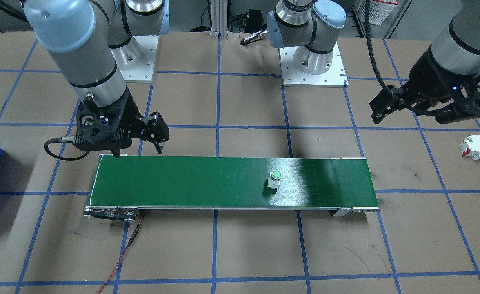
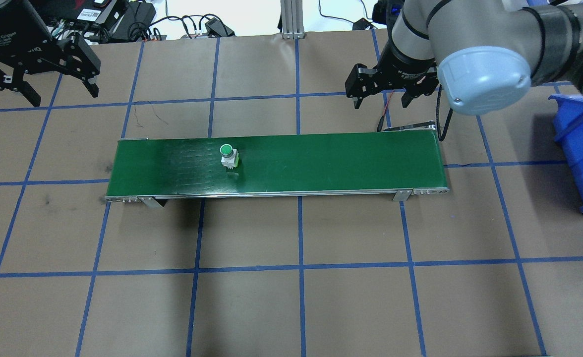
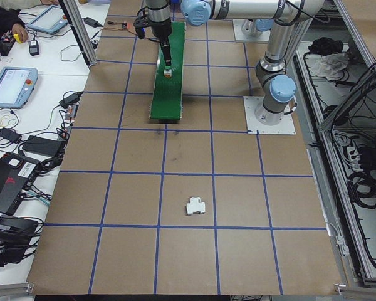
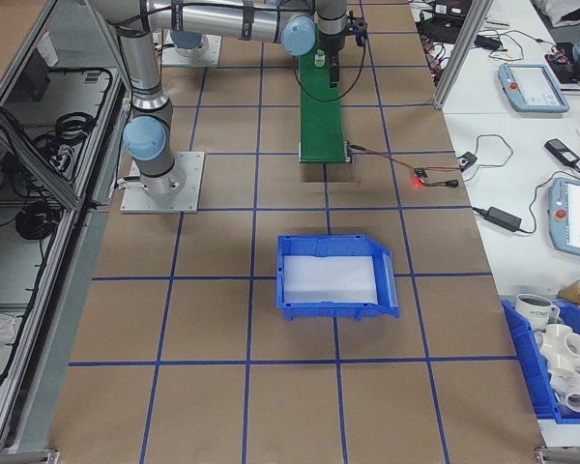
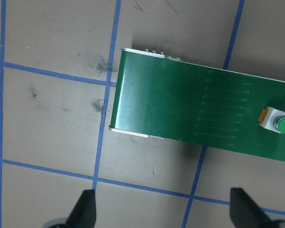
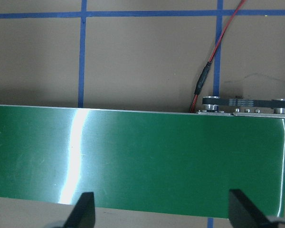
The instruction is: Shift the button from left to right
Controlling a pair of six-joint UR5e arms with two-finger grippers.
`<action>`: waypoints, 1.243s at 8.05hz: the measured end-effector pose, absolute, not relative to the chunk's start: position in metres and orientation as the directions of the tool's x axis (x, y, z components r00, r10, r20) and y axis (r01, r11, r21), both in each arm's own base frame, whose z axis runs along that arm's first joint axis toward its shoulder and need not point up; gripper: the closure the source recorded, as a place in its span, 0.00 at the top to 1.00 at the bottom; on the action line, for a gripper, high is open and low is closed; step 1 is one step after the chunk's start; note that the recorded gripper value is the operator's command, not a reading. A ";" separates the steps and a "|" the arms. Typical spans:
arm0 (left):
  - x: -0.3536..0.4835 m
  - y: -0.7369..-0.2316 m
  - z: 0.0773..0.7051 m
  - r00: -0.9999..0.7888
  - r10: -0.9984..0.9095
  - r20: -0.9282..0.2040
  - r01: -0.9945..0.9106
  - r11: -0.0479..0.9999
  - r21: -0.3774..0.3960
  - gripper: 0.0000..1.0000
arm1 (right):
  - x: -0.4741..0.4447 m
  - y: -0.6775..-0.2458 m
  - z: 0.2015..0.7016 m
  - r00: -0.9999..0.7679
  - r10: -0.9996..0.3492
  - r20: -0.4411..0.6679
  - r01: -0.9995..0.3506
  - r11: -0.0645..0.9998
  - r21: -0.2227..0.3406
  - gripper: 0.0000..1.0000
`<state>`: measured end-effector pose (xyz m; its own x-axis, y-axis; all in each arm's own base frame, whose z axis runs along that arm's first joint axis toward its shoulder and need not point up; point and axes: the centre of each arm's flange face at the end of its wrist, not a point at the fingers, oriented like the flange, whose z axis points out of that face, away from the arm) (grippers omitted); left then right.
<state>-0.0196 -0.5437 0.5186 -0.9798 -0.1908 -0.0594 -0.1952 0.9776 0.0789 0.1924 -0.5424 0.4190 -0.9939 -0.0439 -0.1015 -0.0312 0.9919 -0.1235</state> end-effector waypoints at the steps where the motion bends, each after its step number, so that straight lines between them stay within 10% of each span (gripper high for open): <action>1: -0.020 -0.543 0.519 -0.980 -0.190 -0.060 -0.195 0.978 0.075 1.00 | 0.195 -0.551 0.399 -0.992 -0.025 -0.120 -0.014 0.996 -0.094 1.00; 10: -0.019 -0.548 0.519 -0.980 -0.189 -0.058 -0.192 0.980 0.044 1.00 | 0.230 -0.579 0.310 -0.926 0.134 -0.354 0.119 0.991 0.063 1.00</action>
